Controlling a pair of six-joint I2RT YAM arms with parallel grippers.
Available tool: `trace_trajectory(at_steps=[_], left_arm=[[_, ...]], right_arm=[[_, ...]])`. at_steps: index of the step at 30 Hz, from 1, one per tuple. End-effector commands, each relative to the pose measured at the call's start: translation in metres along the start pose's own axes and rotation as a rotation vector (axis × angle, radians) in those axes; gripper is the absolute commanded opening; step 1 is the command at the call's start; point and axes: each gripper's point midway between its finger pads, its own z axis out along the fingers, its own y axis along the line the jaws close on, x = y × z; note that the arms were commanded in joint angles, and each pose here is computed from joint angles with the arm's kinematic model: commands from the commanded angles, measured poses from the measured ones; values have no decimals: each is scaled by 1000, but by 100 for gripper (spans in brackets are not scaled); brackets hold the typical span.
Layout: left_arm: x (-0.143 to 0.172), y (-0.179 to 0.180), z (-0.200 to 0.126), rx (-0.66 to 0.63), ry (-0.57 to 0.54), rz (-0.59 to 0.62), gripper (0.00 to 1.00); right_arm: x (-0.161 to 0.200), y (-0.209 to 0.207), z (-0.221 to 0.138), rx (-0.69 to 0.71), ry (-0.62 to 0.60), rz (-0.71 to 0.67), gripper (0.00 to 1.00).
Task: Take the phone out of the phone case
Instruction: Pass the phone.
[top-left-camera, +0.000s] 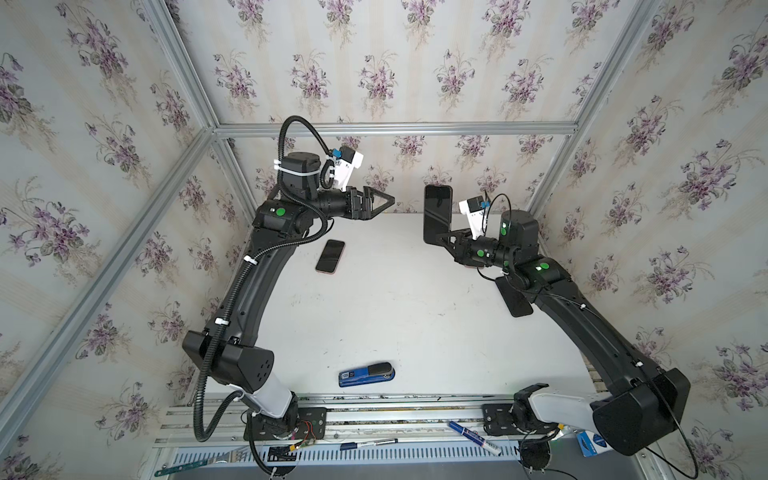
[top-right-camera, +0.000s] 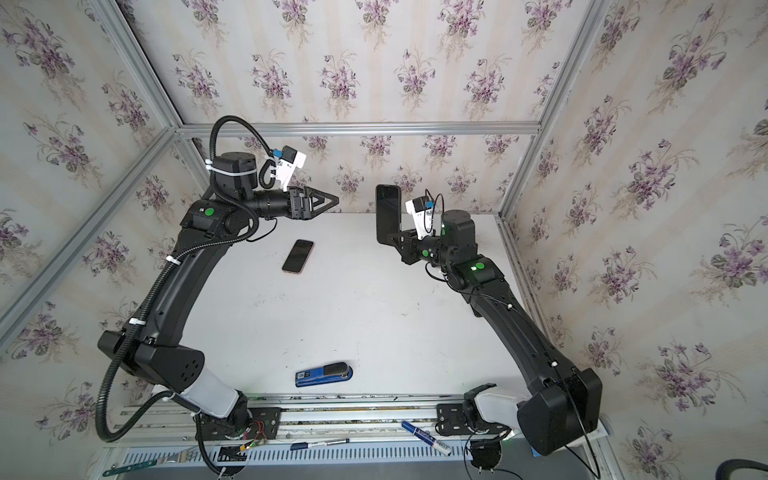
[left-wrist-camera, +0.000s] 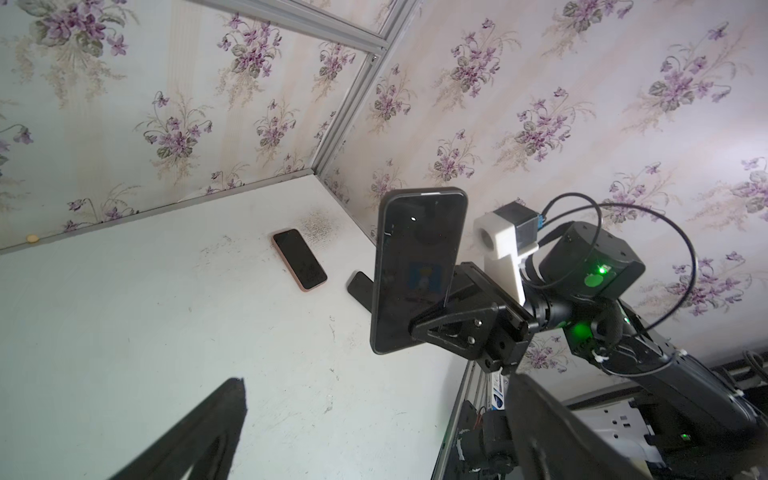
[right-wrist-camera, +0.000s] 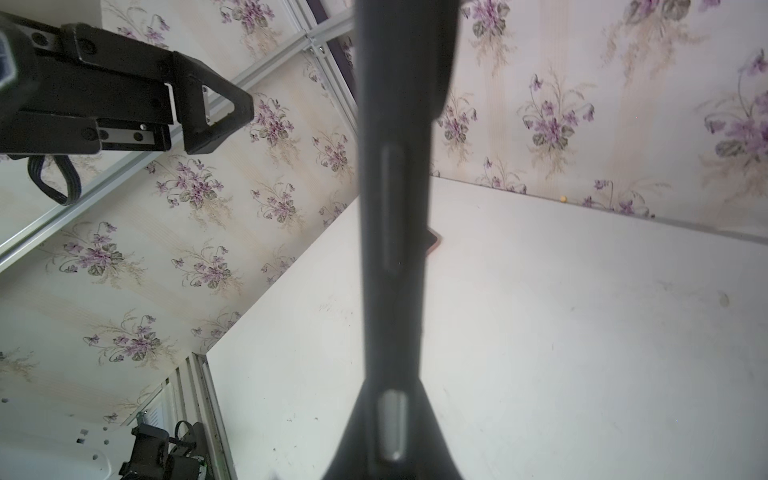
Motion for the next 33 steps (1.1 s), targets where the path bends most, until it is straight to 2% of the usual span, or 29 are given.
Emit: trace_trajectory(at_steps=[1, 8, 17, 28, 33], left_arm=[[-1, -19, -6, 66, -5, 111, 100], [8, -33, -10, 141, 14, 174, 100], [22, -39, -14, 185, 33, 236, 100], [29, -44, -14, 226, 31, 271, 100], [27, -46, -4, 269, 36, 263, 100]], right_arm=[[-32, 25, -1, -125, -108, -148, 0], [-26, 43, 7, -285, -117, -160, 0], [-11, 45, 17, -402, -123, -156, 0], [-1, 46, 24, -487, -152, -168, 0], [6, 48, 23, -513, -145, -173, 0]])
